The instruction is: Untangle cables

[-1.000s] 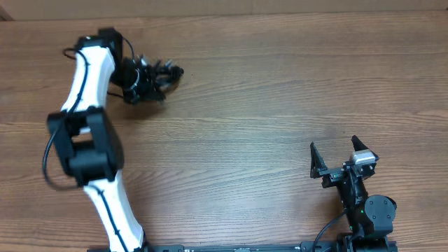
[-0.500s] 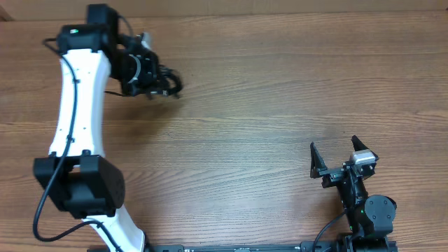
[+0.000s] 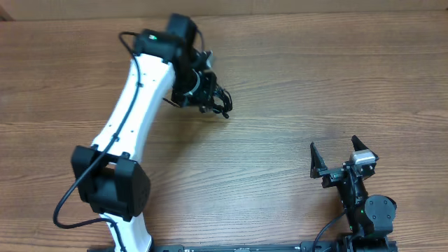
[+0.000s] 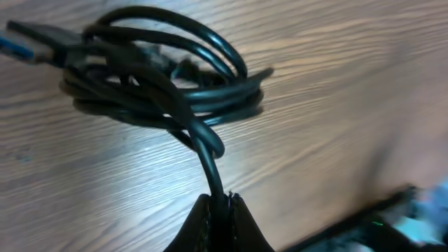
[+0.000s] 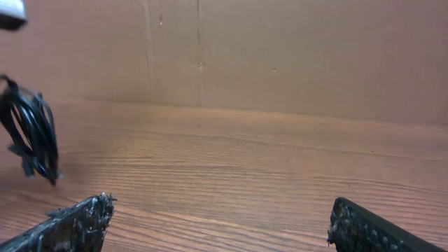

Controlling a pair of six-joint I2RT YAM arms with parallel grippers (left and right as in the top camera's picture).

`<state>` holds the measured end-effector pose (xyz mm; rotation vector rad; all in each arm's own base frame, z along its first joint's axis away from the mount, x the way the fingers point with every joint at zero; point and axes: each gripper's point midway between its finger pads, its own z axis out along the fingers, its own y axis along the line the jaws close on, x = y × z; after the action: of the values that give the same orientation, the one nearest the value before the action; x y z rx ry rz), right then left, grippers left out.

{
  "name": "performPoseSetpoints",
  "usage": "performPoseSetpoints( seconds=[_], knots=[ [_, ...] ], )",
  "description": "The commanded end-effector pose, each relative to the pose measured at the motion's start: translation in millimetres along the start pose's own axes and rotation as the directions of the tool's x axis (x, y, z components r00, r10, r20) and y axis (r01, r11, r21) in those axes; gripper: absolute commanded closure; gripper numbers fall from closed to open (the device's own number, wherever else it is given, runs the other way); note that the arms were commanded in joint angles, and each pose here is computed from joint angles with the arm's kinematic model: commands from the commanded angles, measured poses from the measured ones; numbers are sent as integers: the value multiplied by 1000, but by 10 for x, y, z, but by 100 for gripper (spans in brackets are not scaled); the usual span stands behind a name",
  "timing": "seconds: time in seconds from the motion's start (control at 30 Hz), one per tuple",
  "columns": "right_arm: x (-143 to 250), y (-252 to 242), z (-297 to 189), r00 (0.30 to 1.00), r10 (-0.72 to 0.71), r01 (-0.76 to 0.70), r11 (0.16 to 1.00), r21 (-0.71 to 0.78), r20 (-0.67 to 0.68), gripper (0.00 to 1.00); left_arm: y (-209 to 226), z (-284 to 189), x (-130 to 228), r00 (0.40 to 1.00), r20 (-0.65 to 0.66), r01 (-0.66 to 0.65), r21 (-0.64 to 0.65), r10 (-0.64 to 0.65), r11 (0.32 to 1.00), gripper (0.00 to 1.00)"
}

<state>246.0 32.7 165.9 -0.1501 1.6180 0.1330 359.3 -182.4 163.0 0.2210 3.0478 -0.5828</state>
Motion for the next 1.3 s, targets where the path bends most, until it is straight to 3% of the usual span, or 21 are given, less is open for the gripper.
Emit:
performPoseSetpoints(
  seconds=[0.0,0.23,0.3,0.33,0.4,0.53,0.6,0.8,0.9,0.97,1.0,1.17,1.27],
  knots=[
    [35,18,6,1000,-6,6,1000,-8,-4,0,117,218,130,999,-36,-12,-151,7,988,96],
    [36,18,6,1000,-6,6,1000,-8,-4,0,211,387,424,990,-141,-25,-214,-6,977,91],
    [35,17,6,1000,-6,6,1000,-8,-4,0,252,398,516,984,-176,-19,-226,-21,974,81],
    [35,17,6,1000,-6,6,1000,-8,-4,0,281,395,586,979,-202,-14,-234,-35,972,72],
    [35,17,6,1000,-6,6,1000,-8,-4,0,310,378,655,972,-228,-9,-246,-49,969,69],
    [36,17,6,1000,-6,6,1000,-8,-4,0,358,340,749,963,-262,-10,-274,-65,962,41],
    [35,17,6,1000,-6,6,1000,-8,-4,0,363,331,772,960,-271,-9,-276,-69,961,36],
    [36,17,6,1000,-6,6,1000,-8,-4,0,369,342,727,965,-252,-5,-277,-68,961,36],
    [36,18,6,1000,-6,6,1000,-8,-4,0,553,324,598,975,-142,103,-403,-173,909,43],
    [36,17,6,1000,-6,6,1000,-8,-4,0,716,314,552,969,-61,180,-490,-240,853,54],
    [35,17,6,1000,-6,6,1000,-8,-4,0,796,370,545,964,-28,214,-516,-266,830,54],
    [36,17,6,1000,-6,6,1000,-8,-4,0,869,613,510,957,14,257,-495,-288,830,49],
    [35,17,6,1000,-6,6,1000,-8,-4,0,842,729,499,953,22,278,-459,-302,843,57]
  ],
)
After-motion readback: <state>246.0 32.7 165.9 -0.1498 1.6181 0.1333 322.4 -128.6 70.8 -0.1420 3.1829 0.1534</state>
